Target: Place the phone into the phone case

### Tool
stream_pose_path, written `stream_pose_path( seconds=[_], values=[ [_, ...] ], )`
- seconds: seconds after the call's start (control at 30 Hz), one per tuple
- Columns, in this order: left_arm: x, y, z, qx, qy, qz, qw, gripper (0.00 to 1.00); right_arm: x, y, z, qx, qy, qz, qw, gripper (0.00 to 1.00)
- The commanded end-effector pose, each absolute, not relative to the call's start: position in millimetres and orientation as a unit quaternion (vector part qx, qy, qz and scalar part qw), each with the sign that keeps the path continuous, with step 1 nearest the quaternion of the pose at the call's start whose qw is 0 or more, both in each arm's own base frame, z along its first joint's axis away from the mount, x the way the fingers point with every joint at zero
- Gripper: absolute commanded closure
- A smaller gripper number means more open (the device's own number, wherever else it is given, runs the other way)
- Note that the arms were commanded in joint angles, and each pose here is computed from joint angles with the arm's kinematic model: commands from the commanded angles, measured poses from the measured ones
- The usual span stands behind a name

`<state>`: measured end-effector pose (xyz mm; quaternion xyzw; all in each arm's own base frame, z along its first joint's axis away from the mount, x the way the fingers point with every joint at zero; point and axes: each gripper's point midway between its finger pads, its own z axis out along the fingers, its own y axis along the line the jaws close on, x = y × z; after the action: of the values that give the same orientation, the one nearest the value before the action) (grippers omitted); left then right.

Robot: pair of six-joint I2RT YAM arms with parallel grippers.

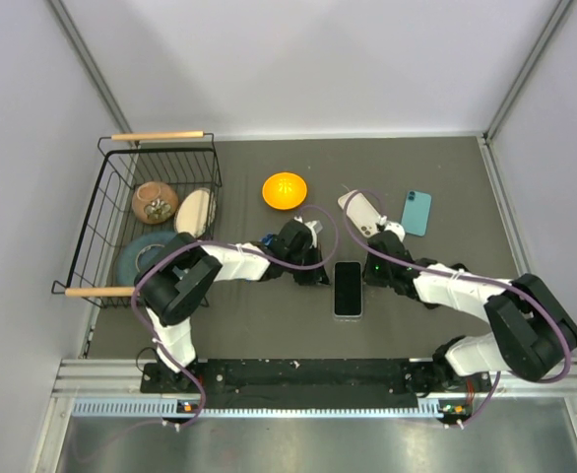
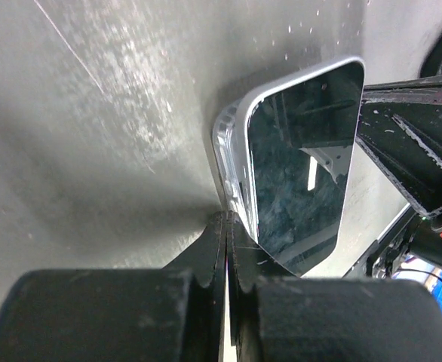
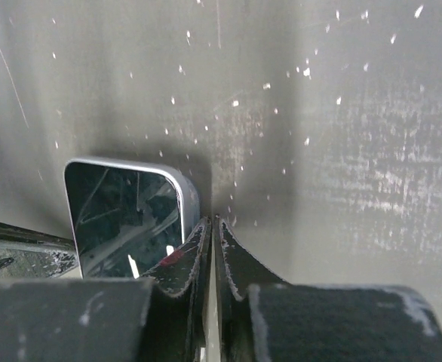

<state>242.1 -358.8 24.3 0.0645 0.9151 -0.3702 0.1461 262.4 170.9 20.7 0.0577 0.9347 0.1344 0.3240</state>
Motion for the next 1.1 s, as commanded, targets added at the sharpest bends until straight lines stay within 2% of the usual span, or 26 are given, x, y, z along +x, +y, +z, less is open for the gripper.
stream_pose_path(
  seconds=[0.0, 0.07, 0.1, 0.2, 0.23, 0.33, 0.57, 0.7, 0.83, 0.97, 1.0, 1.03, 1.07],
  values=[
    [233.3, -363.1, 48.8, 0.073, 0.901, -0.391, 0.170, 0.89, 251.0, 162.7, 36.1, 0.052, 0.940, 0.124, 0.315, 0.91],
    [234.4, -357.6, 52.4, 0.068, 0.903, -0.384, 0.181, 0.78, 245.0, 155.8, 38.8, 0.058, 0.942, 0.121, 0.307, 0.82],
    [234.3, -356.4, 52.9, 0.068, 0.903, -0.383, 0.184, 0.76, 242.0, 154.7, 39.7, 0.060, 0.942, 0.134, 0.301, 0.77],
    [235.5, -357.5, 57.8, 0.073, 0.901, -0.384, 0.190, 0.68, 236.5, 162.7, 53.3, 0.050, 0.933, 0.177, 0.310, 0.67],
    [236.7, -358.0, 56.8, 0.073, 0.901, -0.383, 0.188, 0.61, 234.9, 166.6, 60.3, 0.045, 0.927, 0.194, 0.318, 0.64],
    [239.4, -361.3, 53.3, 0.077, 0.903, -0.381, 0.186, 0.56, 229.2, 180.7, 66.8, 0.025, 0.915, 0.243, 0.322, 0.50],
    [239.5, -369.1, 39.4, 0.083, 0.907, -0.380, 0.162, 0.53, 223.4, 188.4, 59.6, 0.017, 0.908, 0.273, 0.317, 0.40],
    [239.0, -370.9, 34.7, 0.085, 0.909, -0.379, 0.154, 0.53, 224.9, 187.1, 45.6, 0.015, 0.915, 0.260, 0.308, 0.40],
    [238.1, -371.7, 33.2, 0.086, 0.909, -0.379, 0.149, 0.53, 222.6, 188.9, 36.0, 0.011, 0.921, 0.257, 0.291, 0.45],
    [235.7, -360.6, 35.1, 0.077, 0.914, -0.365, 0.161, 0.55, 226.7, 169.1, 40.8, 0.021, 0.929, 0.205, 0.308, 0.51],
    [234.7, -356.8, 36.1, 0.078, 0.915, -0.360, 0.167, 0.58, 238.6, 169.4, 58.2, 0.014, 0.923, 0.199, 0.329, 0.53],
    [232.1, -349.3, 38.7, 0.077, 0.915, -0.354, 0.176, 0.64, 243.1, 166.4, 67.9, 0.013, 0.921, 0.188, 0.341, 0.56],
    [230.7, -346.0, 40.4, 0.079, 0.915, -0.352, 0.182, 0.69, 250.4, 160.9, 76.0, 0.015, 0.919, 0.171, 0.355, 0.62]
  ],
)
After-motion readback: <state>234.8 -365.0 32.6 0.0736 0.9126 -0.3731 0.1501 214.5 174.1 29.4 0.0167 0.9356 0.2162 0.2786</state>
